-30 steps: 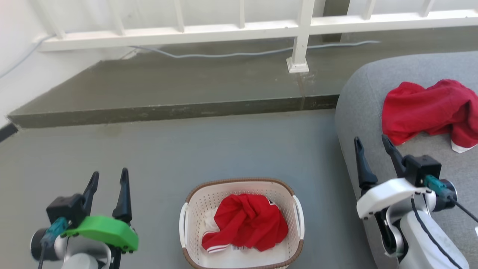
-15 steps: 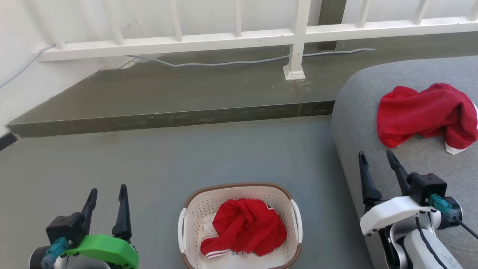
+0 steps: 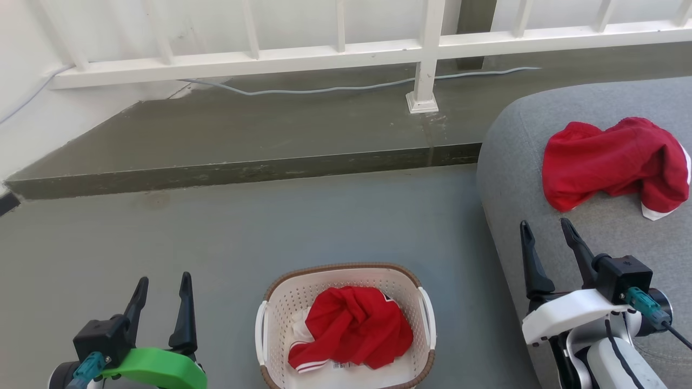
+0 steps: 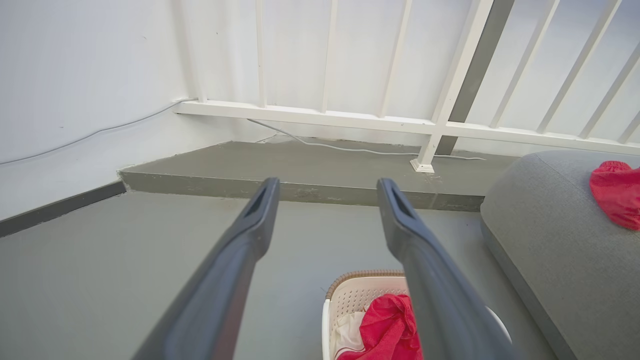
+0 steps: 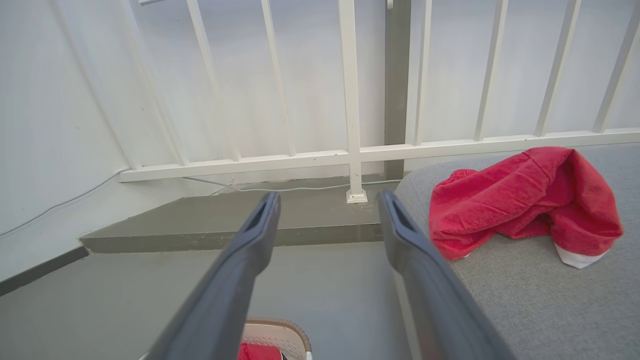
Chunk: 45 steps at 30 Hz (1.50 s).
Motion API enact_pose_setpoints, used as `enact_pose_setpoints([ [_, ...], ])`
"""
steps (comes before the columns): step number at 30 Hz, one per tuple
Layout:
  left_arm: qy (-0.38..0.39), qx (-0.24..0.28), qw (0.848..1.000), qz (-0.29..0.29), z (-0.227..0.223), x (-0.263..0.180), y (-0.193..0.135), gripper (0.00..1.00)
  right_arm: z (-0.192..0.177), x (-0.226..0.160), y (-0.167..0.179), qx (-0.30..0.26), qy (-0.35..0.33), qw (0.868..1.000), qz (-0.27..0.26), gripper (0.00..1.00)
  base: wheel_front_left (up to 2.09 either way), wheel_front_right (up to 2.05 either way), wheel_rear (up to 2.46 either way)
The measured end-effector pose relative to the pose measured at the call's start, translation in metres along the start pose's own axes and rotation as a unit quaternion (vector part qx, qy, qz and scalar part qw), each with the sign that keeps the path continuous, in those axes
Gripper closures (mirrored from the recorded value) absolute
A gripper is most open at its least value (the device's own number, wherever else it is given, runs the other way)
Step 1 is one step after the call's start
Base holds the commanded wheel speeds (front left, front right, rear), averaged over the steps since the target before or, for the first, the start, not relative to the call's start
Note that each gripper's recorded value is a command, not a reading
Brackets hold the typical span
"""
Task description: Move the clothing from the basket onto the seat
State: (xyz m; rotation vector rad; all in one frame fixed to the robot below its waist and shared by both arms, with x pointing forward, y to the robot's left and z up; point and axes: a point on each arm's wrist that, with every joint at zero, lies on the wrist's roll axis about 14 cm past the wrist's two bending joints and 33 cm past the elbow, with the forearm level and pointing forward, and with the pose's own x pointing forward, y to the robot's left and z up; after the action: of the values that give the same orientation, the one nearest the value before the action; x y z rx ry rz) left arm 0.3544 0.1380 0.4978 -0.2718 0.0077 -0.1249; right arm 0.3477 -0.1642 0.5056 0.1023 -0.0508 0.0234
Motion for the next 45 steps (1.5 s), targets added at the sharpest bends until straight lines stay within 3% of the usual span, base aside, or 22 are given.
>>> enact_pose_setpoints([
  [18,0.004,-0.004,1.0,0.0,-0.003,-0.001,-0.001,0.0,0.007,-0.001,0.0,-0.006,-0.003,1.0,-0.001,0.0,0.0,0.0,0.0],
  [25,0.023,0.005,1.0,-0.012,-0.014,0.008,-0.006,0.0,0.006,0.007,-0.015,-0.005,0.001,1.0,-0.025,0.0,0.0,0.0,0.0],
  [36,0.074,0.026,0.996,-0.046,-0.04,0.042,-0.015,0.0,0.011,0.042,-0.024,-0.013,-0.012,0.999,-0.033,0.0,0.0,0.0,0.0],
  [45,0.141,0.051,0.984,-0.1,-0.084,0.072,-0.031,0.0,0.013,0.076,-0.034,-0.014,-0.027,0.998,-0.046,0.0,0.0,0.0,0.0],
])
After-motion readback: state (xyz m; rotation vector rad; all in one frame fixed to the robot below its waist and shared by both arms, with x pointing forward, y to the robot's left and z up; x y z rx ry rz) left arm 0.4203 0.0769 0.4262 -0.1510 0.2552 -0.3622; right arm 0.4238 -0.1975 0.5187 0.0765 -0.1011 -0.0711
